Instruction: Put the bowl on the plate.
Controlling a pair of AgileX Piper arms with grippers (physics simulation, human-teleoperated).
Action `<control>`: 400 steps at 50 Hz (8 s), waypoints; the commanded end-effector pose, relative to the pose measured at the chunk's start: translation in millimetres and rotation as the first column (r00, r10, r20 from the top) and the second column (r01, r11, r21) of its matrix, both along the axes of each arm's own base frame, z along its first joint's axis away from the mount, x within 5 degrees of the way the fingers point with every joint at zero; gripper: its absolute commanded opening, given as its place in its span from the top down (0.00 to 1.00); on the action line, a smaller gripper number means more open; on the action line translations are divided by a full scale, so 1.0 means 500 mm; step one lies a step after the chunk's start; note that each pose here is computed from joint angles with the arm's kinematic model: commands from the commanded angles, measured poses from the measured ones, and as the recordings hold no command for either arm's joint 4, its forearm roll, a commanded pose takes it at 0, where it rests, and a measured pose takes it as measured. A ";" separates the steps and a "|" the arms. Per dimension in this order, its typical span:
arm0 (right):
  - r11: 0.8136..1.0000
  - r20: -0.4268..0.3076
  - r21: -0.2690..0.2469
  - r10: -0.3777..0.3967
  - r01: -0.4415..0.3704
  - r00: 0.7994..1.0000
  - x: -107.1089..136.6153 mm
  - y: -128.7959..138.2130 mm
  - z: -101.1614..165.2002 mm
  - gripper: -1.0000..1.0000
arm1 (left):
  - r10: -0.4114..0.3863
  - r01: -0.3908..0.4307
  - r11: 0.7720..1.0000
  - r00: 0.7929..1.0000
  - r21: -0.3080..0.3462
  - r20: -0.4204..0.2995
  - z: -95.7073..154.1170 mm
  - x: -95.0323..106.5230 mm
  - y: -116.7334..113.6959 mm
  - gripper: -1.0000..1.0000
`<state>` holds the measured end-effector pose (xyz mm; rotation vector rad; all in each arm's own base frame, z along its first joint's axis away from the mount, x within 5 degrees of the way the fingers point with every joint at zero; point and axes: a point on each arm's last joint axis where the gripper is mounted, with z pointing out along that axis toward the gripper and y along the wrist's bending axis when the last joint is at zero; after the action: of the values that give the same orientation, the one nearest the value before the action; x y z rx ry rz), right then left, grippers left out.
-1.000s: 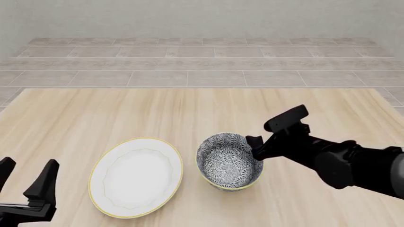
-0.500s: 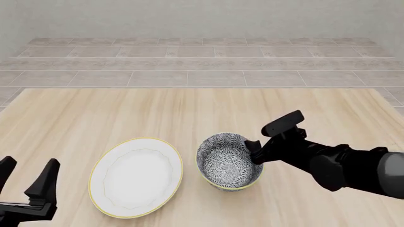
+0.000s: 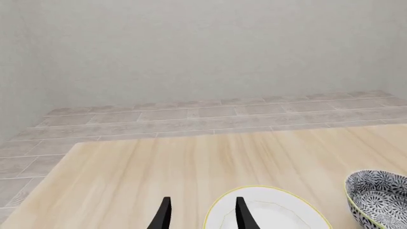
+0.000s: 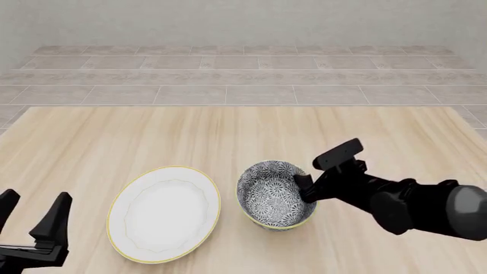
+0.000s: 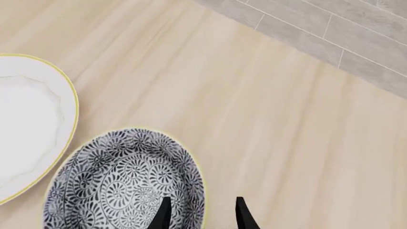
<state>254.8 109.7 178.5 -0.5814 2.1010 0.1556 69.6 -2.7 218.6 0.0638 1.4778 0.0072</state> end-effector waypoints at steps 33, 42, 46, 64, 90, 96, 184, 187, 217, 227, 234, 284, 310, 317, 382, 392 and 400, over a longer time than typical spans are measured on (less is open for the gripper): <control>1.000 -0.024 -0.008 0.010 -0.010 1.000 0.002 0.008 -0.022 0.00 | 0.000 0.000 1.000 1.000 0.001 0.003 0.000 -0.003 0.000 0.00; 1.000 -0.029 -0.012 0.011 -0.011 1.000 0.003 0.008 -0.027 0.00 | 0.000 0.000 1.000 1.000 0.001 0.002 0.000 -0.003 0.000 0.00; 1.000 -0.029 -0.011 0.011 -0.011 1.000 0.004 0.009 -0.026 0.00 | 0.000 0.000 1.000 1.000 0.001 0.002 0.000 -0.003 0.000 0.00; 1.000 -0.038 -0.014 0.017 -0.018 0.999 0.007 0.015 -0.028 0.00 | 0.000 0.000 1.000 1.000 -0.001 0.000 0.000 -0.003 0.000 0.00; 1.000 -0.060 -0.015 0.017 -0.018 0.998 0.009 0.019 -0.054 0.00 | 0.001 -0.001 1.000 1.000 0.000 -0.001 -0.001 -0.005 0.000 0.00; 1.000 -0.060 -0.014 0.017 -0.018 0.998 0.007 0.019 -0.054 0.00 | 0.000 0.000 1.000 1.000 0.000 -0.001 -0.001 -0.004 0.000 0.00; 0.998 0.106 0.065 0.020 -0.027 0.994 0.000 0.021 0.180 1.00 | -0.004 0.004 1.000 1.000 0.004 -0.001 -0.002 -0.008 0.000 0.00; 0.996 0.086 0.086 0.022 -0.029 0.996 0.005 0.035 0.191 1.00 | -0.004 0.004 1.000 1.000 0.004 -0.002 -0.002 -0.008 0.000 0.00; 0.982 -0.035 0.167 0.090 -0.082 0.995 0.030 0.153 0.232 1.00 | -0.010 0.009 1.000 1.000 0.008 0.009 -0.003 -0.021 0.000 0.00; 0.978 -0.043 0.176 0.118 -0.109 0.992 0.028 0.181 0.235 1.00 | -0.008 0.008 1.000 1.000 0.007 0.013 -0.003 -0.022 0.000 0.00; 0.973 -0.053 0.189 0.147 -0.135 0.988 0.021 0.208 0.236 1.00 | -0.008 0.008 1.000 1.000 0.008 0.012 -0.002 -0.022 0.000 0.00; 0.953 -0.104 0.224 0.234 -0.206 0.967 0.038 0.347 0.224 1.00 | 0.001 -0.001 1.000 1.000 0.012 0.020 0.001 -0.022 0.001 0.00; 0.933 -0.150 0.229 0.315 -0.277 0.937 -0.015 0.417 0.192 1.00 | 0.005 -0.005 1.000 1.000 0.013 0.019 0.003 -0.026 0.001 0.00; 0.933 -0.159 0.221 0.321 -0.283 0.934 -0.014 0.428 0.178 1.00 | 0.008 -0.008 1.000 1.000 0.012 0.022 0.004 -0.029 0.002 0.00; 0.951 -0.242 0.204 0.278 -0.231 0.930 0.012 0.448 0.064 1.00 | 0.008 -0.009 1.000 1.000 0.013 0.024 0.005 -0.029 0.002 0.00; 0.953 -0.249 0.202 0.275 -0.228 0.929 0.012 0.451 0.052 1.00 | 0.008 -0.008 1.000 1.000 0.014 0.023 0.005 -0.030 0.002 0.00; 0.953 -0.250 0.203 0.272 -0.224 0.929 0.014 0.450 0.052 1.00 | 0.009 -0.009 1.000 1.000 0.014 0.023 0.005 -0.030 0.002 0.00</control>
<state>261.3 333.8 203.9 -0.7835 2.2380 0.5685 54.9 -1.7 221.2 0.0680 1.4544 0.0247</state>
